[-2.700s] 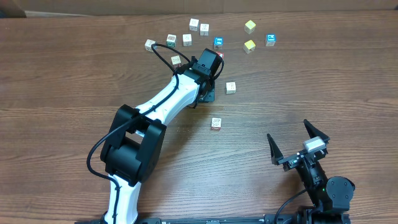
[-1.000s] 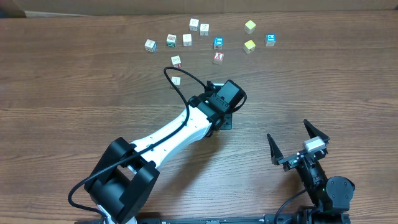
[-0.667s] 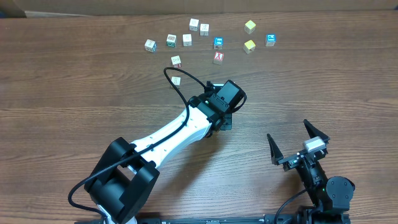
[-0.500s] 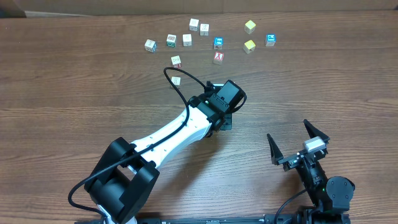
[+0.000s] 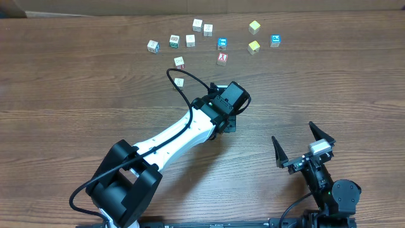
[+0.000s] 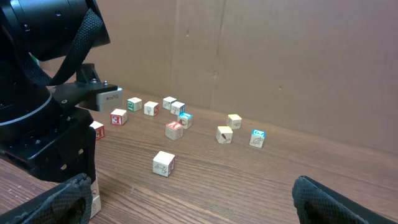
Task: Form a tower
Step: 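Lower the yellow S block onto the green H block and release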
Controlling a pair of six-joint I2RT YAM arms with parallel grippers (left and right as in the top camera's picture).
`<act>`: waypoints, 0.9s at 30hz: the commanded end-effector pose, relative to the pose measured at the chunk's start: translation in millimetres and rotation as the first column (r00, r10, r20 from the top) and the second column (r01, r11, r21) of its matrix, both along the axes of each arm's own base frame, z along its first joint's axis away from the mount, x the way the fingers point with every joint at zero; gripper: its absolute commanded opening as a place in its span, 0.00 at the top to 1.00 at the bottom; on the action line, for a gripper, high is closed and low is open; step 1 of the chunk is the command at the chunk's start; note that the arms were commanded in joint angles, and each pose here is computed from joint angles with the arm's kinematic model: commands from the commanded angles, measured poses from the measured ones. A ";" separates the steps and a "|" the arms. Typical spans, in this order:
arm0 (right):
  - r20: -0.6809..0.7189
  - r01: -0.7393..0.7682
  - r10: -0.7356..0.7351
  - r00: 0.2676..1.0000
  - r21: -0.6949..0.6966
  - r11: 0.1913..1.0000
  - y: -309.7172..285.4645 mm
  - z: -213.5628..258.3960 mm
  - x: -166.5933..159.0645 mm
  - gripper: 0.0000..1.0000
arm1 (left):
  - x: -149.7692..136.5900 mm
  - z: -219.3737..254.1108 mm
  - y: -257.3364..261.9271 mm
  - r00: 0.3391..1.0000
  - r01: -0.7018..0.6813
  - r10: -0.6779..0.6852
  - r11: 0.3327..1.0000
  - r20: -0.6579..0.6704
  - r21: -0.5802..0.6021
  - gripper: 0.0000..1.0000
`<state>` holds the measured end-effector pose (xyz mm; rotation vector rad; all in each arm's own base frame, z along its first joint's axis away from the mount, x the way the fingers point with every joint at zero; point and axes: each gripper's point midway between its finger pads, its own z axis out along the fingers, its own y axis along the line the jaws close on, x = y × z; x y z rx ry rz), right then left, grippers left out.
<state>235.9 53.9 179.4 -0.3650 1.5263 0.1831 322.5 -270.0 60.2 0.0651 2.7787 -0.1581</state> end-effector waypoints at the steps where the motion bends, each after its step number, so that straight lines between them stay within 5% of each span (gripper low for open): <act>1: -0.001 0.000 0.000 1.000 0.005 1.000 0.2 -2.5 0.0 0.00 | -3.5 -8.5 1.6 1.000 -0.015 0.016 1.000 -0.013 0.016 0.69; 5: -0.001 0.000 0.000 1.000 0.005 1.000 0.2 -2.5 0.0 0.00 | -3.5 -8.5 1.6 1.000 -0.015 0.016 1.000 -0.013 0.016 0.64; 10: -0.001 0.000 0.000 1.000 0.005 1.000 0.2 -2.5 0.0 0.00 | -3.5 -8.5 1.7 1.000 -0.015 0.016 1.000 -0.013 0.016 0.40; 14: -0.001 0.000 0.000 1.000 0.005 1.000 0.2 -2.5 0.0 0.00 | -4.7 -10.1 2.6 1.000 -0.016 0.016 1.000 -0.018 0.021 0.32; 27: -0.001 0.000 0.000 1.000 0.005 1.000 0.2 -2.5 0.0 0.00 | -5.0 -29.8 1.9 0.999 -0.018 0.019 0.999 -0.032 0.029 0.34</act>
